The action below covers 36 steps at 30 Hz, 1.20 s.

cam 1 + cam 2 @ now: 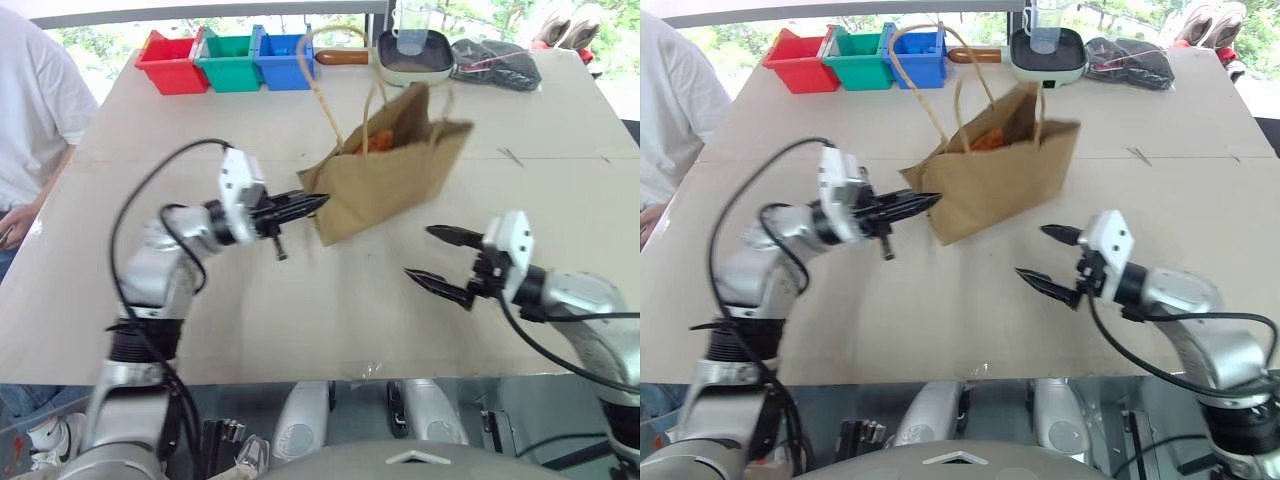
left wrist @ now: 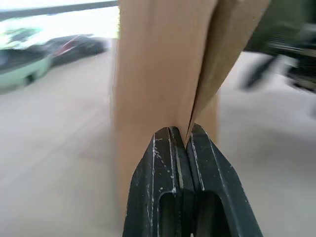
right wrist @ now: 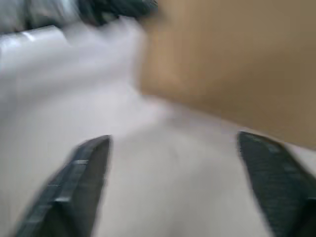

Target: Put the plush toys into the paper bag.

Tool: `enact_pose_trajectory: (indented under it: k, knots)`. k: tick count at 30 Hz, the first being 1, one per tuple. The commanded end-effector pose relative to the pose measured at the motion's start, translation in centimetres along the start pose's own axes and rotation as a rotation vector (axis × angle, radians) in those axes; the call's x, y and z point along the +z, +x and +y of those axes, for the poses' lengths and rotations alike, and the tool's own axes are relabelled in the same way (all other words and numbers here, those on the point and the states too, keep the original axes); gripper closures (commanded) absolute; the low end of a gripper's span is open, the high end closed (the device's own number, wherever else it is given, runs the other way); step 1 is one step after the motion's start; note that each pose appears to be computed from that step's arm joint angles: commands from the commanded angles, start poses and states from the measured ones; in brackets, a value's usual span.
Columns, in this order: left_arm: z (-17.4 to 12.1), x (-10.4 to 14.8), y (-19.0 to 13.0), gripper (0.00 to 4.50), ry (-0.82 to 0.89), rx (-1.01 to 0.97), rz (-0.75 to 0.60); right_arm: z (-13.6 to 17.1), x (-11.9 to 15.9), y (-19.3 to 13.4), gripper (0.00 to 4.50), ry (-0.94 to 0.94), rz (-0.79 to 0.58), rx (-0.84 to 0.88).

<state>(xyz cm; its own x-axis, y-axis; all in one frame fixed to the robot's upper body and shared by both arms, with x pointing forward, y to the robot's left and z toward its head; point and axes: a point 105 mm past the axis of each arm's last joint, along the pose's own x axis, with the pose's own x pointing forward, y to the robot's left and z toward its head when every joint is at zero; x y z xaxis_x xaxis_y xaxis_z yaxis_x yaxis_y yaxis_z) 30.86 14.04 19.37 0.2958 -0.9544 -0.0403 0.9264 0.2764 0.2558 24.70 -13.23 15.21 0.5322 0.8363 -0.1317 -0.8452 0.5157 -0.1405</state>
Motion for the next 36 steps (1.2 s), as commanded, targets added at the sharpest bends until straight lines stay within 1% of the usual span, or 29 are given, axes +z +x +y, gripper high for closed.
enact_pose_trajectory:
  k: [1,4,8,10,11,12,14,15,16,17,18,19,21,23,26,30,31,34,36]
  knots:
    - [-0.1,-1.0,-1.5,4.5,0.063,-0.166,0.091,-1.5,1.5,-4.0,0.18,-0.138,0.014,-0.085]
    - [0.8,-2.7,-1.1,4.5,0.14,-0.217,0.151,-2.3,1.1,-5.3,0.18,-0.151,0.04,-0.145]
    - [1.9,-4.4,0.1,4.5,0.149,-0.205,0.172,-2.6,0.8,-5.0,0.18,-0.161,0.038,-0.191]
    - [2.1,-4.5,0.1,3.78,0.116,-0.198,0.151,-2.4,0.7,-4.8,0.12,-0.161,0.042,-0.193]
    - [2.2,-4.3,-0.1,3.49,0.109,-0.187,0.138,-2.5,0.6,-4.9,0.12,-0.155,0.046,-0.202]
    - [2.2,-4.0,-0.2,3.06,0.096,-0.171,0.117,-2.5,0.6,-4.9,0.12,-0.152,0.047,-0.208]
    - [2.2,-3.3,-0.4,2.03,0.075,-0.135,0.083,-2.7,0.7,-5.1,0.12,-0.142,0.036,-0.217]
    - [2.0,-3.1,-0.6,1.39,0.062,-0.123,0.077,-2.8,0.8,-5.2,0.12,-0.139,0.028,-0.22]
    - [2.0,-2.8,-1.0,1.21,0.036,-0.086,0.063,-2.8,0.8,-5.2,0.12,-0.138,0.029,-0.213]
    - [1.9,-2.0,-1.9,0.64,-0.012,-0.014,0.034,-2.8,0.8,-5.4,0.12,-0.142,0.038,-0.207]
    - [1.7,-1.5,-2.6,0.22,-0.047,0.035,0.018,-2.9,0.8,-5.6,0.12,-0.146,0.045,-0.203]
    - [1.1,-1.0,-3.6,0.1,-0.096,0.093,0.006,-2.8,0.6,-5.9,0.12,-0.144,0.059,-0.191]
    - [-0.2,-0.5,-4.7,0.1,-0.166,0.156,0.001,-2.8,0.5,-6.5,0.12,-0.144,0.075,-0.18]
    - [-2.1,-0.8,-5.7,0.1,-0.219,0.229,0.016,-2.9,0.4,-7.3,0.12,-0.139,0.088,-0.185]
    - [-5.2,-2.2,-7.5,0.1,-0.286,0.349,0.074,-3.1,0.0,-8.6,0.12,-0.139,0.132,-0.198]
    - [-8.8,-3.9,-9.2,0.1,-0.364,0.443,0.132,-3.4,-1.1,-10.3,0.12,-0.136,0.2,-0.223]
    - [-9.4,-4.2,-9.5,0.1,-0.378,0.465,0.139,-3.4,-1.5,-10.9,0.12,-0.133,0.223,-0.225]
    - [-10.0,-4.4,-9.9,0.1,-0.427,0.497,0.103,-3.3,-2.2,-11.7,0.12,-0.115,0.249,-0.234]
    - [-10.2,-4.9,-10.2,0.1,-0.423,0.498,0.145,-3.3,-2.3,-11.7,0.12,-0.109,0.251,-0.228]
